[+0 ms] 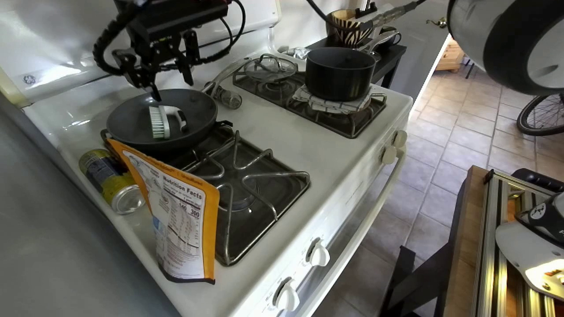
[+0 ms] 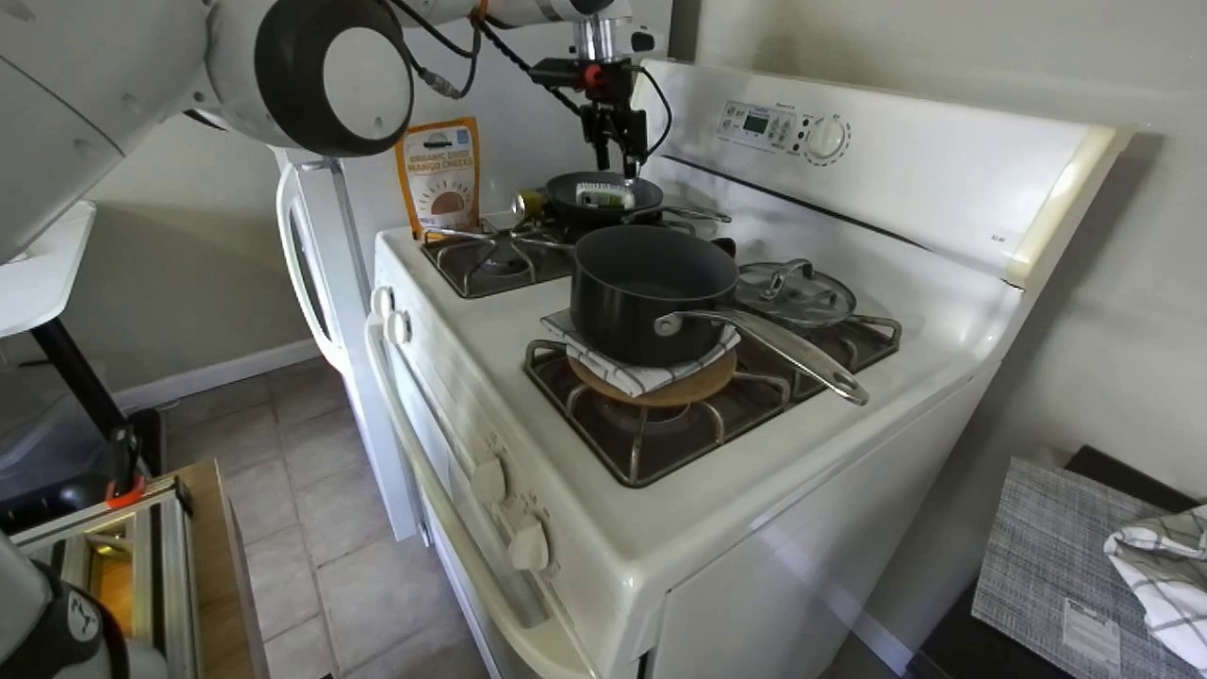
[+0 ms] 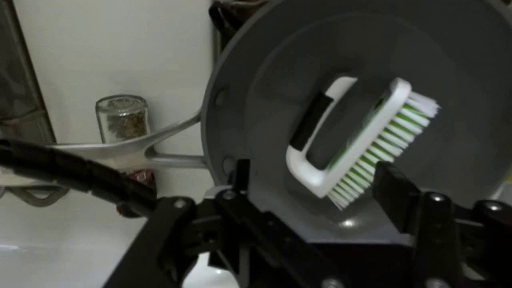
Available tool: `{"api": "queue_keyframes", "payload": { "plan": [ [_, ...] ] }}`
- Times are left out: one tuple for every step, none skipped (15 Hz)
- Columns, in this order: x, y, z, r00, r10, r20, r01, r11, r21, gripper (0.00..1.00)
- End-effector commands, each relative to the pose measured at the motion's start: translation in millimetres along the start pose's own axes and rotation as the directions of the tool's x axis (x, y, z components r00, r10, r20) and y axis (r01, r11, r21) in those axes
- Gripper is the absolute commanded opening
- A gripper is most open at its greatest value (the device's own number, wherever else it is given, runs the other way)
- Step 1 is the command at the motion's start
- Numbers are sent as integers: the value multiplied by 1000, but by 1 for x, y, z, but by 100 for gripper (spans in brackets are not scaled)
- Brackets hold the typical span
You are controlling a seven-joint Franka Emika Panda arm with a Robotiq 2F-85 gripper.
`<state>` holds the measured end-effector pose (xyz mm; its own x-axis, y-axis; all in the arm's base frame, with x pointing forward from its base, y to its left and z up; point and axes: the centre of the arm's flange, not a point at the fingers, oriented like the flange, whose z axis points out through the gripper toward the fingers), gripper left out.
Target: Put the brush in the pan.
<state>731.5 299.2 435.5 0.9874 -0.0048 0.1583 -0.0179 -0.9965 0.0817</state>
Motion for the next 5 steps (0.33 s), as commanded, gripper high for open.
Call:
{"api": "queue_keyframes", "payload": {
  "plan": [
    [3, -3, -67, 993, -81, -84, 85, 995, 46, 100],
    [1, -6, -82, 980, -139, -141, 150, 986, 68, 100],
    [0, -12, -97, 968, -184, -171, 198, 978, 68, 100],
    [-1, -3, -77, 986, -113, -126, 120, 991, 51, 100],
    [-3, -5, -92, 979, -140, -150, 151, 987, 59, 100]
  ]
}}
